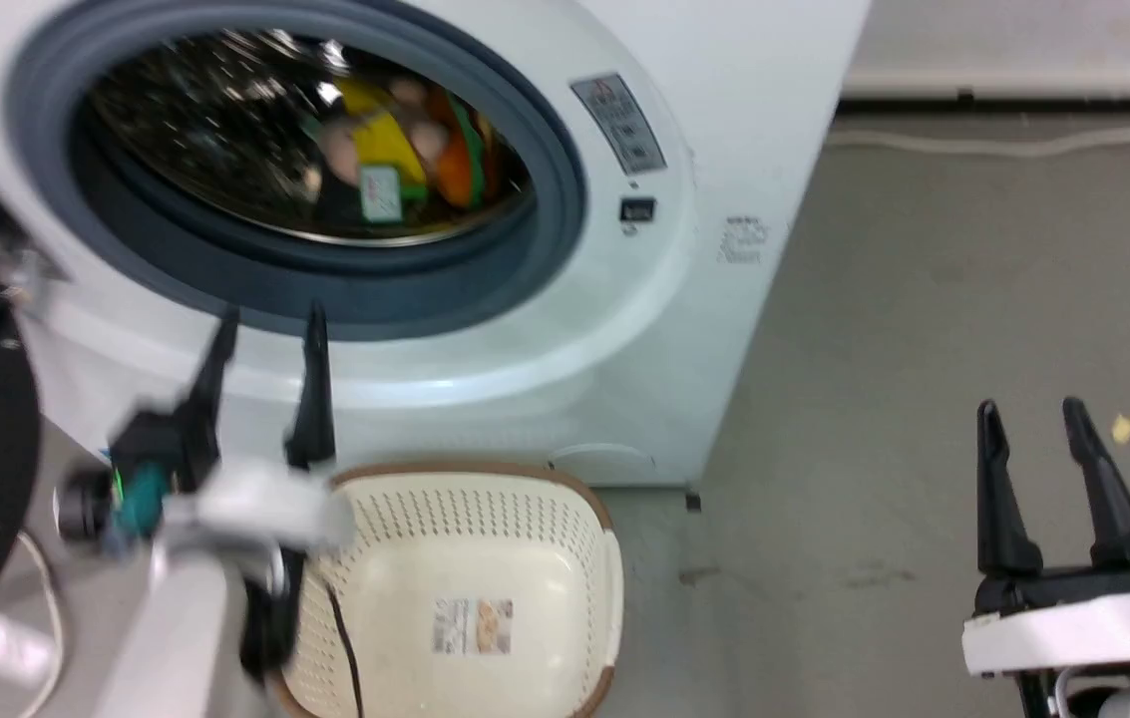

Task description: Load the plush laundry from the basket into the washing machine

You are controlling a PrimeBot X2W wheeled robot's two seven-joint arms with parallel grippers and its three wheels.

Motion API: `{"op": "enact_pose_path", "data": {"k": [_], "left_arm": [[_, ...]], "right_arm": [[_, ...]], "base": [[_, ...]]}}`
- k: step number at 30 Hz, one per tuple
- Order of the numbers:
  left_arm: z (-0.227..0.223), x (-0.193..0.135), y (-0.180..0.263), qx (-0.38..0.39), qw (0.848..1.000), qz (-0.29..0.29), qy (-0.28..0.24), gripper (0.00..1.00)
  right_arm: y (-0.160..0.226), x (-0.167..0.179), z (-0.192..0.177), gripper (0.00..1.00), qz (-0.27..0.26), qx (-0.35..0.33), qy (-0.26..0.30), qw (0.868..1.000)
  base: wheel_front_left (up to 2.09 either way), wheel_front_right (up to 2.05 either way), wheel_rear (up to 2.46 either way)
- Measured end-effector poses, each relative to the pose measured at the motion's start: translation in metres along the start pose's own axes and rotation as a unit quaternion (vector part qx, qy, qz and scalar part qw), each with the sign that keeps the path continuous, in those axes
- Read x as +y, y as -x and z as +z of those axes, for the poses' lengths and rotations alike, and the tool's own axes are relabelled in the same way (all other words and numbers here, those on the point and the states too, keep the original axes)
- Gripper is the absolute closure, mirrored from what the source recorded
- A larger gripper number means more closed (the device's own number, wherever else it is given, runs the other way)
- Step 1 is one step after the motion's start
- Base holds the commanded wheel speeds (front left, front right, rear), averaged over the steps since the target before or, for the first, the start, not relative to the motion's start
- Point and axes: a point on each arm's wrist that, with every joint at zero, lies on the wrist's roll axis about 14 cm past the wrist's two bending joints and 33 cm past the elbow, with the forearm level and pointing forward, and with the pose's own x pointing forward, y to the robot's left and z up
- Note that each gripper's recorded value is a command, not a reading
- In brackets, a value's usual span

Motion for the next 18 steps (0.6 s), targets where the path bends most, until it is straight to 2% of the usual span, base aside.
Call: {"op": "enact_pose_path", "data": {"k": [4,9,18], "left_arm": [[0.000,0.007,0.049,0.005,0.999,0.035,0.013,0.00],[-0.011,0.008,0.090,0.026,0.998,0.051,0.004,0.00],[-0.028,-0.009,0.111,0.056,0.998,0.028,-0.014,0.00]], "right_arm": [[0.008,0.010,0.008,0.00,0.014,-0.009,-0.005,1.000],[0.017,0.023,0.004,0.00,0.034,0.001,-0.008,0.999],[0.025,0.031,-0.008,0.00,0.044,0.021,-0.020,0.999]], "base": [[0.00,0.00,0.00],[0.00,0.00,0.00],[0.00,0.00,0.00]]}}
